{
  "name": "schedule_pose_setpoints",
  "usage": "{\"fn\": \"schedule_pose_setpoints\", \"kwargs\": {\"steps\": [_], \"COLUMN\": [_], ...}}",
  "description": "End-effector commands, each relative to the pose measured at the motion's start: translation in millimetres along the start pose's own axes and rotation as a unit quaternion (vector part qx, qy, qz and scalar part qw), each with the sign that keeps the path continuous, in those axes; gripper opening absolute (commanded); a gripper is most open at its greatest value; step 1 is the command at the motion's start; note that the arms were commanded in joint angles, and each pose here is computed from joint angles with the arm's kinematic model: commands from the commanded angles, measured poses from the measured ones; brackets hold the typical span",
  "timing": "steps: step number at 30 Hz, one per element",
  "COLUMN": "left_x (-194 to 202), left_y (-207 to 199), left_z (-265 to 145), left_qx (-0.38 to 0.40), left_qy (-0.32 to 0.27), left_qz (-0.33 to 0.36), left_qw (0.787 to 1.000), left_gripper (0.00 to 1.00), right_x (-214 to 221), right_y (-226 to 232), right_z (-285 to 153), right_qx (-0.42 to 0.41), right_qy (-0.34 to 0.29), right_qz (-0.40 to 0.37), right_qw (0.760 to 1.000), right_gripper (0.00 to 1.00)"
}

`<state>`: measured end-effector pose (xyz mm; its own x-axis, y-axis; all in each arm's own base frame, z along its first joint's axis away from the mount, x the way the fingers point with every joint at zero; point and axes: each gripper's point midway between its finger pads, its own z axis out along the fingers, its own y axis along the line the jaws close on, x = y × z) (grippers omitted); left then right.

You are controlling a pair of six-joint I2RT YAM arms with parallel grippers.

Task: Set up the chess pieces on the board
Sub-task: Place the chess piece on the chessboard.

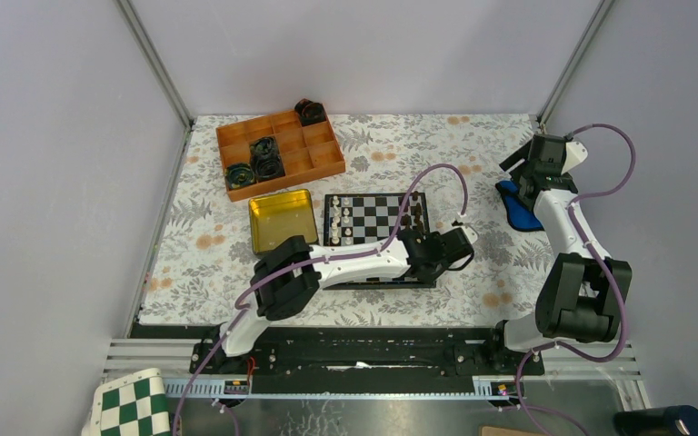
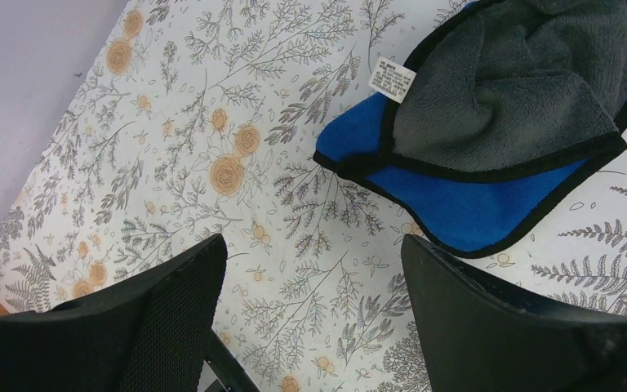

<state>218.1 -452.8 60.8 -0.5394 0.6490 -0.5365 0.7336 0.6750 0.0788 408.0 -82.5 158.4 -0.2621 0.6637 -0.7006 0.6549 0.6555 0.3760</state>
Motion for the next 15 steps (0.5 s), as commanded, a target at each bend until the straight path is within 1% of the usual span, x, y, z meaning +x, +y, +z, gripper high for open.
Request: {"fn": "schedule_pose_setpoints", "kwargs": {"steps": [1,10,11,15], "left_x": [-8.3,-6.9,-7.5,-7.0], "left_y": [0.7,2.4,1.7,0.3], "left_z": [0.8,5.8,5.6,5.9], "left_qx": [-0.013,-0.020,-0.018,-0.014], "left_qy": [-0.010,-0.008,-0.008,-0.007], "left_qz": [-0.001,-0.004,-0.005,-0.004], "left_qw": [1.000,1.000,1.000,1.000], "left_gripper": [0.03,0.05,0.09,0.18], "right_x": [-24.7,-22.3,-21.7,-21.5], "right_y": [14.7,16.3,16.3,17.0], "right_z": [-2.0,-1.5,-1.2,-0.6], "right_qx": [-0.021,-0.027,-0.027,-0.029], "right_qy": [-0.033,-0.029,-0.028,-0.027], "right_qz": [0.007,0.007,0.007,0.008], "right_qw": [0.999,0.999,0.999,0.999], "right_gripper": [0.85,0.85,0.85,0.85]}}
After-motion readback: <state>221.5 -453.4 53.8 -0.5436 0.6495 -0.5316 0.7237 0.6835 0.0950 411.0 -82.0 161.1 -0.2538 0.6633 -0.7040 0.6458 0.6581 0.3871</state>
